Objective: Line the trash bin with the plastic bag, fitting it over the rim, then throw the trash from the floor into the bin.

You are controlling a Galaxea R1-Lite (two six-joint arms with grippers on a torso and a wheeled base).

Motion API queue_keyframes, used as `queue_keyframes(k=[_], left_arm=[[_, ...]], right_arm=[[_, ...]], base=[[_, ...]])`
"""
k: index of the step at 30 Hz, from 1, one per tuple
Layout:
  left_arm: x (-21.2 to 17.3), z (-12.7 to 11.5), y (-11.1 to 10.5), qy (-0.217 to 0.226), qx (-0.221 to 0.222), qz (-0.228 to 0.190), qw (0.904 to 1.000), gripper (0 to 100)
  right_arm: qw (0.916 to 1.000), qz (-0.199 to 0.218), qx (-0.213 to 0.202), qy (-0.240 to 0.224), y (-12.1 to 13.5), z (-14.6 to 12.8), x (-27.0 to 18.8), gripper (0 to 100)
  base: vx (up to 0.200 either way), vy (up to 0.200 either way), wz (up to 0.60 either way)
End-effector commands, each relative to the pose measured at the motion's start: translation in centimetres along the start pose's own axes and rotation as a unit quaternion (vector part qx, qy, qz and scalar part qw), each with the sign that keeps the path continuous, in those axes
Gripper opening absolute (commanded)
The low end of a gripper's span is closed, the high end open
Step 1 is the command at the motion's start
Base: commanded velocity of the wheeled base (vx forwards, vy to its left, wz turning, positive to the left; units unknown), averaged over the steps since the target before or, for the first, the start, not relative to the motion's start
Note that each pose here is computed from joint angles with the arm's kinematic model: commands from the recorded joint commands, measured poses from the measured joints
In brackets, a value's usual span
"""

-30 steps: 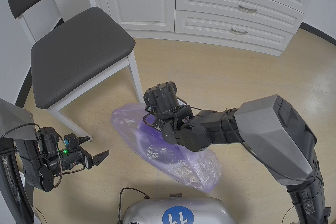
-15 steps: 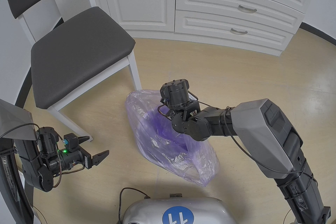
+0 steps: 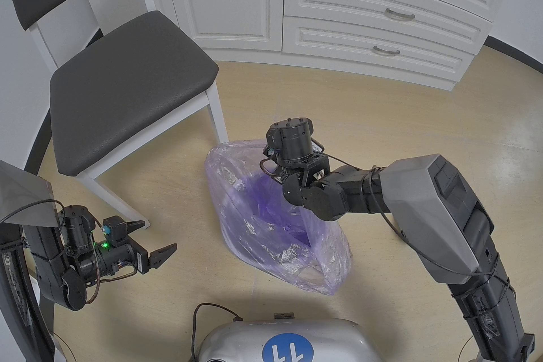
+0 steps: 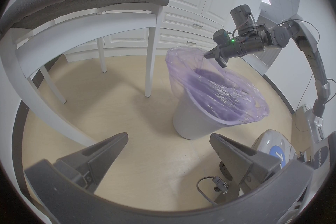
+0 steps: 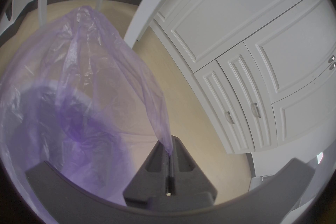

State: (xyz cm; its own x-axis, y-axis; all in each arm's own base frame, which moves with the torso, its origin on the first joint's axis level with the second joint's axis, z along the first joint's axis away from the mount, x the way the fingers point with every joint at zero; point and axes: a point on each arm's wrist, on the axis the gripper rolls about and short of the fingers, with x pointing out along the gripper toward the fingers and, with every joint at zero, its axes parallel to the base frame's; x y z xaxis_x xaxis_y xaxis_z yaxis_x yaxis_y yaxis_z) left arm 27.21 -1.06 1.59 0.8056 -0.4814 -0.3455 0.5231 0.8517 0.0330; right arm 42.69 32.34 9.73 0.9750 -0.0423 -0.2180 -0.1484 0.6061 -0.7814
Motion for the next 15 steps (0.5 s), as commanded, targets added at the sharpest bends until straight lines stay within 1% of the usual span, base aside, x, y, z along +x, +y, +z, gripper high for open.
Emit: queue_keyframes(k=[1,5,8,10,11,15], left_arm=[[0.0,0.0,0.0,-0.001,0.000,0.000,1.0000,100],[0.0,0.0,0.0,-0.001,0.000,0.000,1.0000,100],[0.0,0.0,0.0,0.000,0.000,0.000,1.0000,100],[0.0,0.0,0.0,0.000,0.000,0.000,1.0000,100],[-0.1,0.0,0.0,0.000,0.000,0.001,1.0000,100],[-0.1,0.0,0.1,0.000,-0.001,0.002,1.0000,100]], right_arm=[[0.9998,-0.017,-0.010,0.004,-1.8,-0.2,0.5,0],[0.9989,-0.036,-0.029,-0.001,-3.3,-0.2,0.8,0],[0.9983,-0.041,-0.040,0.002,-3.8,-0.4,1.1,0],[0.9983,-0.041,-0.040,0.002,-3.8,-0.4,1.1,0],[0.9976,-0.046,-0.050,0.010,-4.1,-0.7,1.4,0],[0.9971,-0.050,-0.055,0.016,-4.2,-0.9,1.5,0]], base=[[0.000,0.000,0.00],[0.000,0.000,0.00],[0.000,0.000,0.00],[0.000,0.000,0.00],[0.000,0.000,0.00],[0.000,0.000,0.00]])
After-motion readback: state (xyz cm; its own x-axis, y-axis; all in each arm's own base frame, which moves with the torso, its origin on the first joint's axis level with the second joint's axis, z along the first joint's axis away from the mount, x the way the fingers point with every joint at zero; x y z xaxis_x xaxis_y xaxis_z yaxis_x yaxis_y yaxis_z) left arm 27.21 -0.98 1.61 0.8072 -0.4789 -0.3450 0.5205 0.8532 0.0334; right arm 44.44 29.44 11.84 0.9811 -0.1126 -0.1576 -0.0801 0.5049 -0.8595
